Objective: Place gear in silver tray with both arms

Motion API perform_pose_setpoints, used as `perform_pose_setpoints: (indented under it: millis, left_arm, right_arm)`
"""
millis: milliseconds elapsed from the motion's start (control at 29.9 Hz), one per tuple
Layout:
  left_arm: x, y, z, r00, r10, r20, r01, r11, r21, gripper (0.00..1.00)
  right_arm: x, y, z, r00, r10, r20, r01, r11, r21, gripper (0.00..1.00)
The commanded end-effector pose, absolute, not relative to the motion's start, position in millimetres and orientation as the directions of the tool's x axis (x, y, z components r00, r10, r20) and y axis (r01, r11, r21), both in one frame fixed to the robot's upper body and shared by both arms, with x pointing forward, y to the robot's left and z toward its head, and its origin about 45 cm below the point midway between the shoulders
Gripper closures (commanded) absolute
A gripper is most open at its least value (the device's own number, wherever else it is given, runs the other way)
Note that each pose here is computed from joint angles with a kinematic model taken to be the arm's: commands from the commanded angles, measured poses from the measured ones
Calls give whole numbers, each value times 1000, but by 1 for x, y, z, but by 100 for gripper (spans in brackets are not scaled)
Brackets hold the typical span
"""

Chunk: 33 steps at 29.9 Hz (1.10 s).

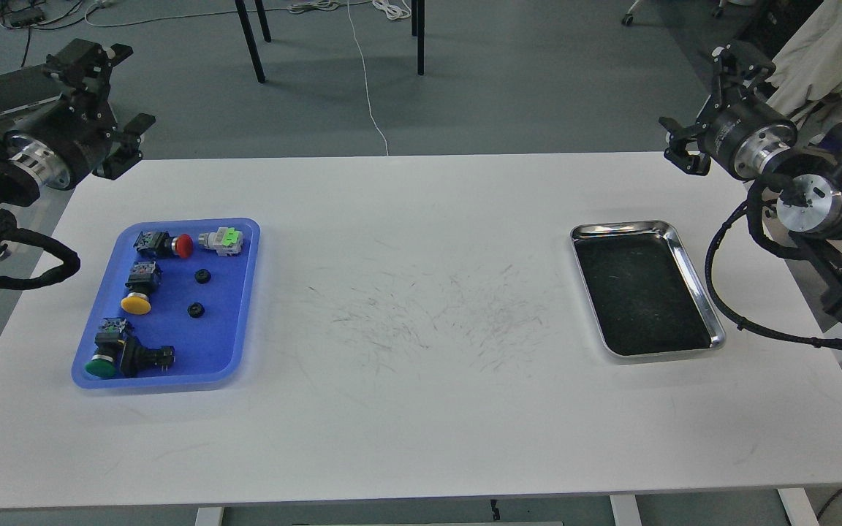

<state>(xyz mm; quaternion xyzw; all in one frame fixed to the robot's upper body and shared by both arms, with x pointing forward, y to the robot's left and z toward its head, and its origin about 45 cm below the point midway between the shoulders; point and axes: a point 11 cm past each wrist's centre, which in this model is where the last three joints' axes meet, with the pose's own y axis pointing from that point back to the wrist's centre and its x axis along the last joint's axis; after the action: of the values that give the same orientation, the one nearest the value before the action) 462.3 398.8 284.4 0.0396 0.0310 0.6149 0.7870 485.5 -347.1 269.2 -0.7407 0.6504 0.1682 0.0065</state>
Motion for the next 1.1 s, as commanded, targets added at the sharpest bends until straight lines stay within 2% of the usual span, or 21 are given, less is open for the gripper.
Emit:
perform_pose_setpoints:
  millis: [0,201,535,869,970,1070]
  left_arm:
    - [462,400,284,243,970,7,-965,241,101,1]
    - [461,397,283,269,963,7,-957,266,115,0]
    - [450,392,292,414,908,-64,-907,417,58,1]
    - [455,389,289,354,934,-42,-935,355,-2,1]
    - [455,385,291,364,930,-48,-931,363,-27,1]
    - [451,377,280,401,915,-39,-916,401,6,0]
  right_arm:
    - [485,-347,268,97,-961,-258,-965,-154,210,1]
    - [483,-348,265,96,-961,-258,-964,-154,216,1]
    - [480,-347,259,97,-961,-261,-961,-158,227,1]
    - [468,-345,251,142,-953,-266,-949,-208,238,1]
    - [467,-348,251,139,-955,-262,-949,-204,240,1]
    - [467,-351,252,135,-957,-256,-950,-199,241,1]
